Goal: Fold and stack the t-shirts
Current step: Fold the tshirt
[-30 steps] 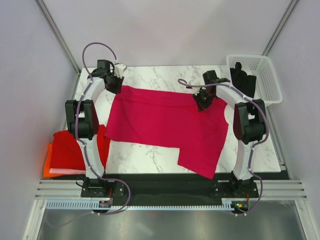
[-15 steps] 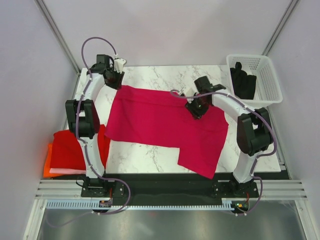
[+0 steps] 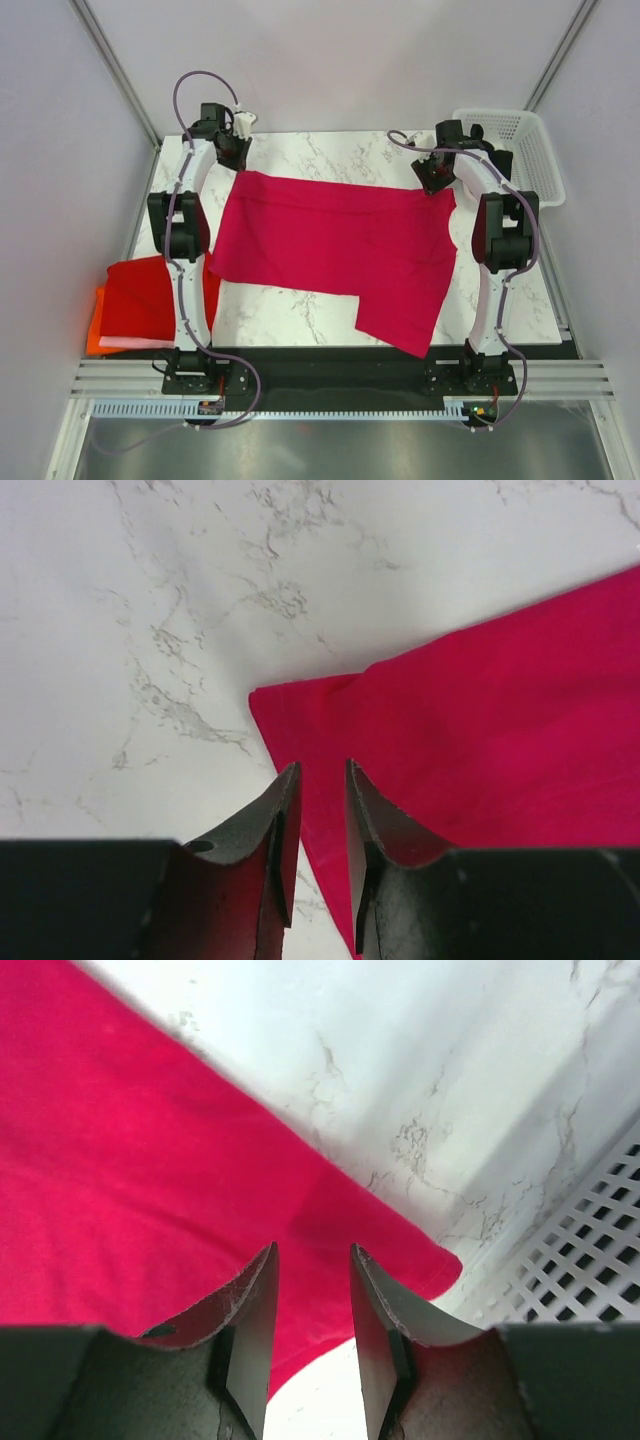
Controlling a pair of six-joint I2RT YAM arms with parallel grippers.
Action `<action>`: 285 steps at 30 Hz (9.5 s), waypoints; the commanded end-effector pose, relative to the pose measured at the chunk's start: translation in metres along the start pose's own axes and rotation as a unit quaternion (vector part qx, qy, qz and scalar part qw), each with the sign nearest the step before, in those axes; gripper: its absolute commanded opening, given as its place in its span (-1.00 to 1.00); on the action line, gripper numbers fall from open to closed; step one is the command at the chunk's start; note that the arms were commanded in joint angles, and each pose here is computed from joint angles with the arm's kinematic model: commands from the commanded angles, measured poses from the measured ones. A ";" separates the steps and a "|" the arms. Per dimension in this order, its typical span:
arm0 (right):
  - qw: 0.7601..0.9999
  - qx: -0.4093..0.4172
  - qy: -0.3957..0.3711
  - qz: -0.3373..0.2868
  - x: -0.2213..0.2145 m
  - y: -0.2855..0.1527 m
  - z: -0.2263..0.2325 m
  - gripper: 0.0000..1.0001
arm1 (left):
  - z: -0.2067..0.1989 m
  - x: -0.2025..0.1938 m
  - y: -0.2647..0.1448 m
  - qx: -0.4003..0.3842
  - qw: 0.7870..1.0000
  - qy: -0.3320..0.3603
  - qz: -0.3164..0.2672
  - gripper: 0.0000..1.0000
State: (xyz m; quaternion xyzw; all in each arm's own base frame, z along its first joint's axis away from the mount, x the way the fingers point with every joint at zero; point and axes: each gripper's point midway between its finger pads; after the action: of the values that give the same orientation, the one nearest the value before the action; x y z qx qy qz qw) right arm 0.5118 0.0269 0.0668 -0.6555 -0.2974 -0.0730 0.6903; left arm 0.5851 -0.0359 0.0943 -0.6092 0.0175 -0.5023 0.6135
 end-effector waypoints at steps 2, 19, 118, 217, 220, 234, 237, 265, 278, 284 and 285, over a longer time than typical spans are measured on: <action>1.000 -0.021 0.023 -0.005 0.007 0.010 -0.018 -0.18 | -0.007 0.001 0.008 -0.014 1.000 0.006 0.003 -0.40; 0.997 -0.066 0.020 0.047 -0.007 0.079 -0.046 -0.19 | -0.030 -0.054 0.055 -0.042 0.996 0.001 0.076 -0.40; 0.812 0.252 -0.509 0.131 -0.311 -0.113 0.123 -1.00 | -0.111 -0.129 -0.126 -0.084 0.992 0.014 0.095 -0.05; 0.983 -0.056 -0.044 -0.169 0.099 -0.063 -0.032 -0.33 | -0.020 -0.049 -0.045 -0.079 0.993 -0.034 0.086 -0.37; 0.981 -0.053 -0.040 -0.181 0.101 -0.077 -0.028 -0.13 | -0.012 -0.039 -0.057 -0.058 0.995 -0.036 0.072 -0.20; 0.974 0.178 -0.138 0.003 -0.014 -0.026 0.089 -0.13 | -0.061 -0.061 -0.037 -0.136 0.986 -0.055 0.084 -0.34; 0.973 0.183 -0.142 0.007 -0.012 -0.019 0.096 -0.13 | -0.073 -0.072 -0.030 -0.154 0.981 -0.065 0.096 -0.38; 0.981 0.127 -0.143 0.009 0.005 0.026 0.083 -0.48 | -0.083 -0.081 -0.028 -0.163 0.977 -0.078 0.111 -0.41; 0.976 0.048 -0.190 -0.091 0.076 0.000 0.086 -0.81 | -0.079 -0.071 -0.039 -0.153 0.980 -0.072 0.101 -0.40; 0.970 -0.019 -0.199 -0.138 0.120 0.007 0.096 -0.55 | -0.079 -0.068 -0.048 -0.148 0.982 -0.061 0.098 -0.32; 0.970 -0.042 -0.191 -0.147 0.126 0.002 0.091 -0.23 | -0.080 -0.068 -0.051 -0.150 0.982 -0.058 0.097 -0.31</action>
State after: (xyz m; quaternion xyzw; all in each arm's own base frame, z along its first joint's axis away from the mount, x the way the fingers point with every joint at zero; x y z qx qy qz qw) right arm 0.5567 0.1469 0.0931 -0.6074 -0.4868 0.0040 0.6278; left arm 0.4695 -0.0342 0.0365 -0.7288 0.1373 -0.3674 0.5613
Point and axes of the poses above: each gripper's point midway between its finger pads, its own y axis out along the fingers, its own z axis along the line the jaws close on, x = y × z, and after that the axes turned 15 degrees about y, right-handed
